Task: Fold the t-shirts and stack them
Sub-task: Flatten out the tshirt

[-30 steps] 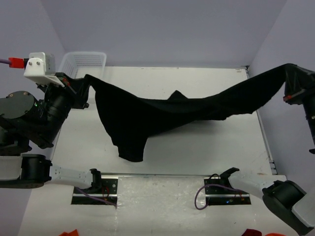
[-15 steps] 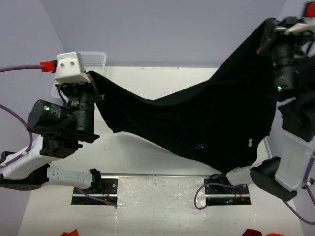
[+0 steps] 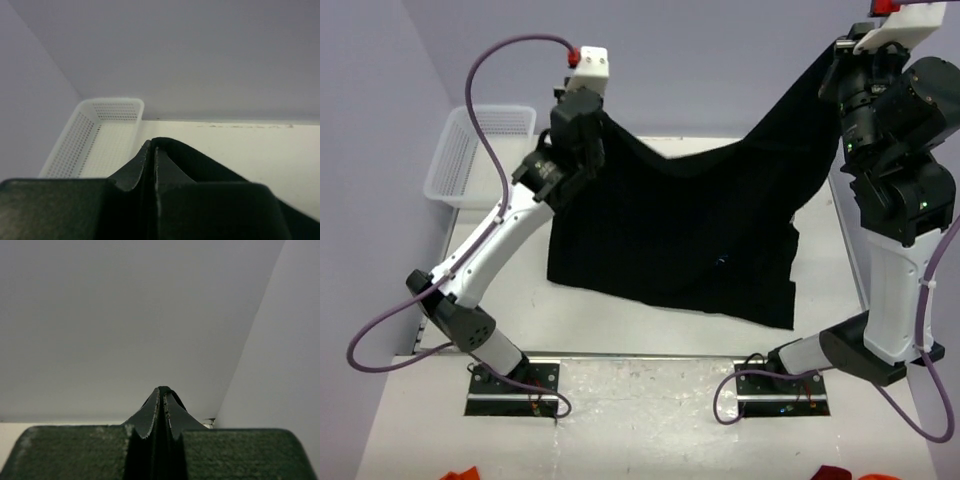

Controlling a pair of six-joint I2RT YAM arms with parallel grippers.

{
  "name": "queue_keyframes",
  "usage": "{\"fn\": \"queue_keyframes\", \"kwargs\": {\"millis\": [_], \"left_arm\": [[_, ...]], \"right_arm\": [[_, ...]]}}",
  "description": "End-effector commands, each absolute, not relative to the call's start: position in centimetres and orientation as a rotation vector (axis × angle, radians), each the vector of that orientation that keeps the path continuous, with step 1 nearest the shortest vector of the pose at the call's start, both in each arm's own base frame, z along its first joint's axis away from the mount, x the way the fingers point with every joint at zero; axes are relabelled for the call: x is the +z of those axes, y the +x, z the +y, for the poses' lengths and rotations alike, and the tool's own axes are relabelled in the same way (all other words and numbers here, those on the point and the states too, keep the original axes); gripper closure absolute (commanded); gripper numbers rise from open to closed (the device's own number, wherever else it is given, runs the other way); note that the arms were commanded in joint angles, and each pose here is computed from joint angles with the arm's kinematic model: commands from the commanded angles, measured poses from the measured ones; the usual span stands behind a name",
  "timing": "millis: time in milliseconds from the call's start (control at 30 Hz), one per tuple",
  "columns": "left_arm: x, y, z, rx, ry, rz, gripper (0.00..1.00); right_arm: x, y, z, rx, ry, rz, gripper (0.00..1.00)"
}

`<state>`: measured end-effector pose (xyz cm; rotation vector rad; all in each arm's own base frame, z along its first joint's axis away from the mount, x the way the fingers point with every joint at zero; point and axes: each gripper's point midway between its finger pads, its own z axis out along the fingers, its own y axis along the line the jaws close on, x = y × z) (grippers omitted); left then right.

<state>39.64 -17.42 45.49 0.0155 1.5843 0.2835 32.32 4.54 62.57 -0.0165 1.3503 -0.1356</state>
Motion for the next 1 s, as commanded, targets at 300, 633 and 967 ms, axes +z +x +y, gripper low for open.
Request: {"fn": "queue_keyframes", "kwargs": {"millis": [300,633,967], "left_arm": [[49.6,47.0,-4.5,0.180,-0.097,1.564,1.00],[53.9,42.7,-5.1,0.007,-0.078,1.501,1.00],[61.3,29.6,-5.5,-0.190,-0.017,1.316,1.00]], "right_arm": [[64.0,33.5,0.8,-0.186,0.055,1.285,1.00],[64.7,29.6,1.0,-0.099,0.049,1.259,1.00],[68.4,19.4,1.9,0.034,-0.024,1.127,1.00]]}}
